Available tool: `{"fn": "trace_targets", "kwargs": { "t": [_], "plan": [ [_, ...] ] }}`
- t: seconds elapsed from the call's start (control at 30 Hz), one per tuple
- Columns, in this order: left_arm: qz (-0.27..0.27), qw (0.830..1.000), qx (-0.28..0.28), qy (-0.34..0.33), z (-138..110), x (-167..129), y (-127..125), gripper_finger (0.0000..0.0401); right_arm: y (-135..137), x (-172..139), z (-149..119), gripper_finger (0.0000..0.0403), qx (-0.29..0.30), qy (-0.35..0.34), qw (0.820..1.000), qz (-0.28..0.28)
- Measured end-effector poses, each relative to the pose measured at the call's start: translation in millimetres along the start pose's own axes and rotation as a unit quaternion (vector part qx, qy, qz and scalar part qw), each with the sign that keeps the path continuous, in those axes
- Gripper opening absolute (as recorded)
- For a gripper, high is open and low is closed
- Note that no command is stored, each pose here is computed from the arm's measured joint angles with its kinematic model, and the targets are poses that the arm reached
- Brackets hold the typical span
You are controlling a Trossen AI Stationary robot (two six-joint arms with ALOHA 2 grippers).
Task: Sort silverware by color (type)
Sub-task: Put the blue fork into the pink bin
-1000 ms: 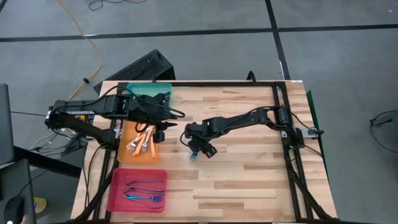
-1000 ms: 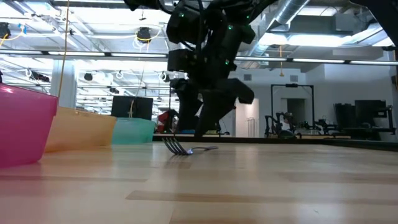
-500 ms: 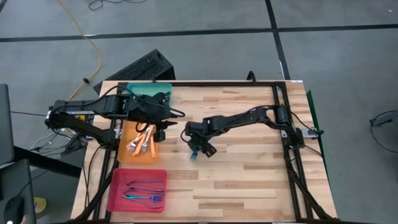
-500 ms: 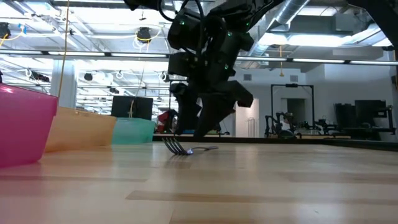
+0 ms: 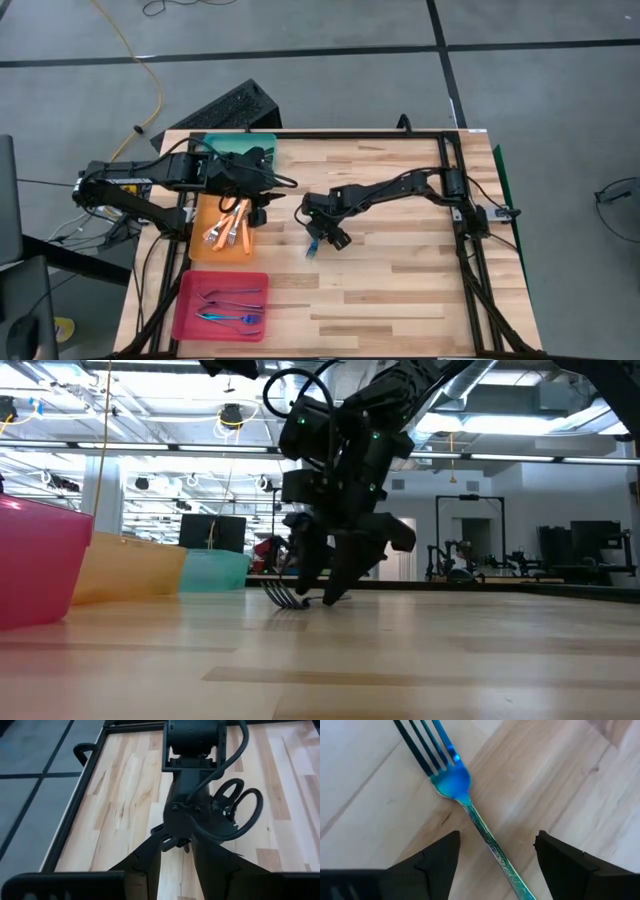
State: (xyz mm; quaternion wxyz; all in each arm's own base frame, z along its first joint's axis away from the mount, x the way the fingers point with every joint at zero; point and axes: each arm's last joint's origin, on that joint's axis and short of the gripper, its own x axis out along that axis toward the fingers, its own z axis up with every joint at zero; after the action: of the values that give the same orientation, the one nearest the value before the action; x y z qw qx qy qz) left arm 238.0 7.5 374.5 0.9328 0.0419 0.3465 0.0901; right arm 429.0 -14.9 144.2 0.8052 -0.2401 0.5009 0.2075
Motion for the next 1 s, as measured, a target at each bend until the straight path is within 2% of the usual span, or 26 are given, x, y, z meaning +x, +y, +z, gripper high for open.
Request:
{"fn": "trace_targets", "kwargs": {
  "t": [0.13, 0.47, 0.6, 1.0],
  "plan": [
    [0.002, 1.000, 0.000, 0.000, 0, 0, 0, 0.0096, 0, 0, 0, 0.0240, -0.001, 0.002, 1.000, 0.001],
    [0.002, 1.000, -0.002, 0.000, 0, 0, 0, 0.0096, 5, 5, -6, 0.0076, -0.005, -0.005, 1.000, 0.012],
    [0.002, 1.000, -0.002, 0.000, 0, 0, 0, 0.0096, 9, 6, -11, 0.0027, -0.005, 0.009, 1.000, 0.022],
    [0.003, 1.000, -0.004, -0.007, 1, 0, 0, 0.0096, 4, 0, -12, 0.0026, 0.062, -0.007, 0.998, 0.017]
  ]
}}
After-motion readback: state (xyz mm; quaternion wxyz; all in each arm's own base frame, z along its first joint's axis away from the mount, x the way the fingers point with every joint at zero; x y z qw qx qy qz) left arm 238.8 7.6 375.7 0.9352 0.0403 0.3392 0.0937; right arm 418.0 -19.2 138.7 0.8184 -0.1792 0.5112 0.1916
